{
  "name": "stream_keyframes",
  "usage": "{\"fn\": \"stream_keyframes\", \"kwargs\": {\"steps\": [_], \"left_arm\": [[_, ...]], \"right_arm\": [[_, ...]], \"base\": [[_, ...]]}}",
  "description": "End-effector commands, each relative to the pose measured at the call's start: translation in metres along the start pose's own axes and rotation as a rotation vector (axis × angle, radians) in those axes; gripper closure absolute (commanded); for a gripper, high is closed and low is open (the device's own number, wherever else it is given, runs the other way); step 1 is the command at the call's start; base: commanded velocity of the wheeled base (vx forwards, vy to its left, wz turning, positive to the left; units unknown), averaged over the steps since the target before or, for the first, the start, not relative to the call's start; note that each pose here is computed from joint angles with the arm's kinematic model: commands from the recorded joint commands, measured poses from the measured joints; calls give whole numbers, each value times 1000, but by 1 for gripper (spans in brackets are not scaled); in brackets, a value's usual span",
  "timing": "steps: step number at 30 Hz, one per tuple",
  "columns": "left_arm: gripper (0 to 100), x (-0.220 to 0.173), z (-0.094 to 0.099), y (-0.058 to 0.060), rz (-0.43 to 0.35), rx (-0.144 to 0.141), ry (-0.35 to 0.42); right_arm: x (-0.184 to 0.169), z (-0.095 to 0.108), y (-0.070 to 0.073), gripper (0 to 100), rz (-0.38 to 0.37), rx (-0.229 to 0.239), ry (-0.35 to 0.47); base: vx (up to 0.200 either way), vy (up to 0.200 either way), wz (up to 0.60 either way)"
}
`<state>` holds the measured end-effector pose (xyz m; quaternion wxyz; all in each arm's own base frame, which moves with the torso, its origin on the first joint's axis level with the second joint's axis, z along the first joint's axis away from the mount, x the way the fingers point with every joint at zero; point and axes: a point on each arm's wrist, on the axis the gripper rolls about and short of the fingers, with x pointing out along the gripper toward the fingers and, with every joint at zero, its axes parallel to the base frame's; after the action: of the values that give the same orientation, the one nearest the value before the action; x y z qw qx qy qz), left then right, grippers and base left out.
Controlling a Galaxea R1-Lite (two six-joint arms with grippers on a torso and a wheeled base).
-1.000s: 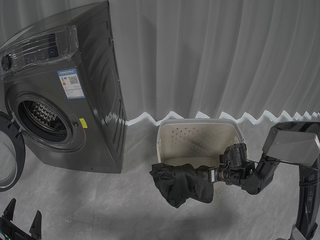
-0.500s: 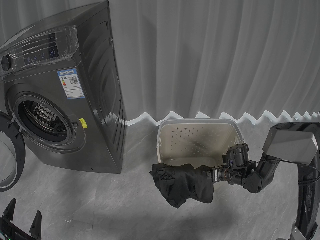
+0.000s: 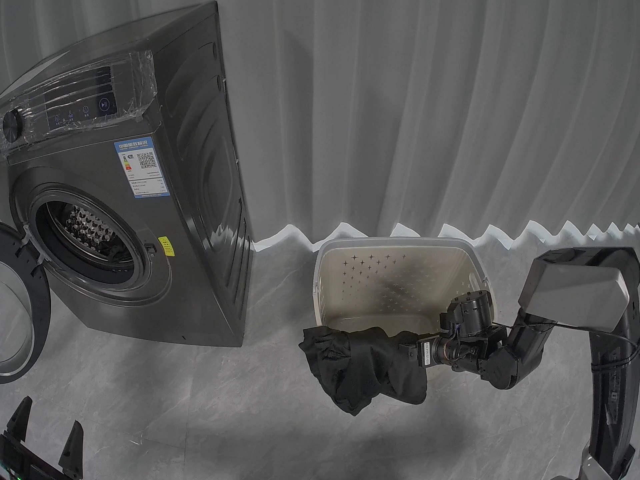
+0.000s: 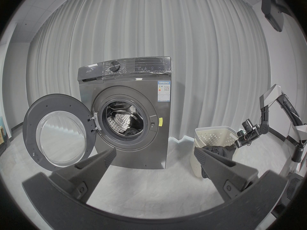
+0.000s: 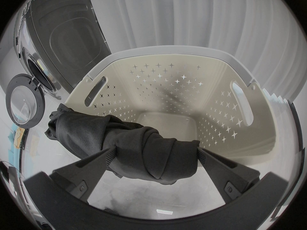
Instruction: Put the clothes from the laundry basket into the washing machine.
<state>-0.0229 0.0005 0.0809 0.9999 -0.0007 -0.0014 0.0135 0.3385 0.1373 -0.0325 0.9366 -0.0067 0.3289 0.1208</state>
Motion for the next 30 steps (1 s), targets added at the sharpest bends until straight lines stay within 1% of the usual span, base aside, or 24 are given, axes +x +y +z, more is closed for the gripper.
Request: {"fn": "stream_keyframes", "kwargs": {"steps": [1,4,5,13,16,20,24,25,26,30], "left_arm": [[0,0,-5,0,1,0,1],[0,0,-5,0,1,-2,1],[0,0,-5,0,1,-2,1],[0,0,-5,0,1,-2,1],[0,0,-5,0,1,-2,1],[0,0,-5,0,1,-2,1],[0,0,-5,0,1,-2,1],[0,0,-5,0,1,-2,1],[0,0,-5,0,1,-2,1],[0,0,-5,0,1,-2,1]], "right_arm": [[5,-4,3,0,6,-2,10],[5,-4,5,0,11,-3,9],[5,-5,6,100,12,-4,11],[4,-1,7,100,17,1,-4],[2,3,7,100,21,5,-37],[-1,7,7,100,25,8,-58],[-28,28,6,100,37,19,-126],[-28,28,6,100,37,19,-126],[-45,39,5,100,47,23,-175],[-75,52,5,100,62,28,-241]], "base": [[0,0,0],[0,0,0],[0,0,0],[0,0,0],[0,0,0],[0,0,0],[0,0,0],[0,0,0],[0,0,0],[0,0,0]]}}
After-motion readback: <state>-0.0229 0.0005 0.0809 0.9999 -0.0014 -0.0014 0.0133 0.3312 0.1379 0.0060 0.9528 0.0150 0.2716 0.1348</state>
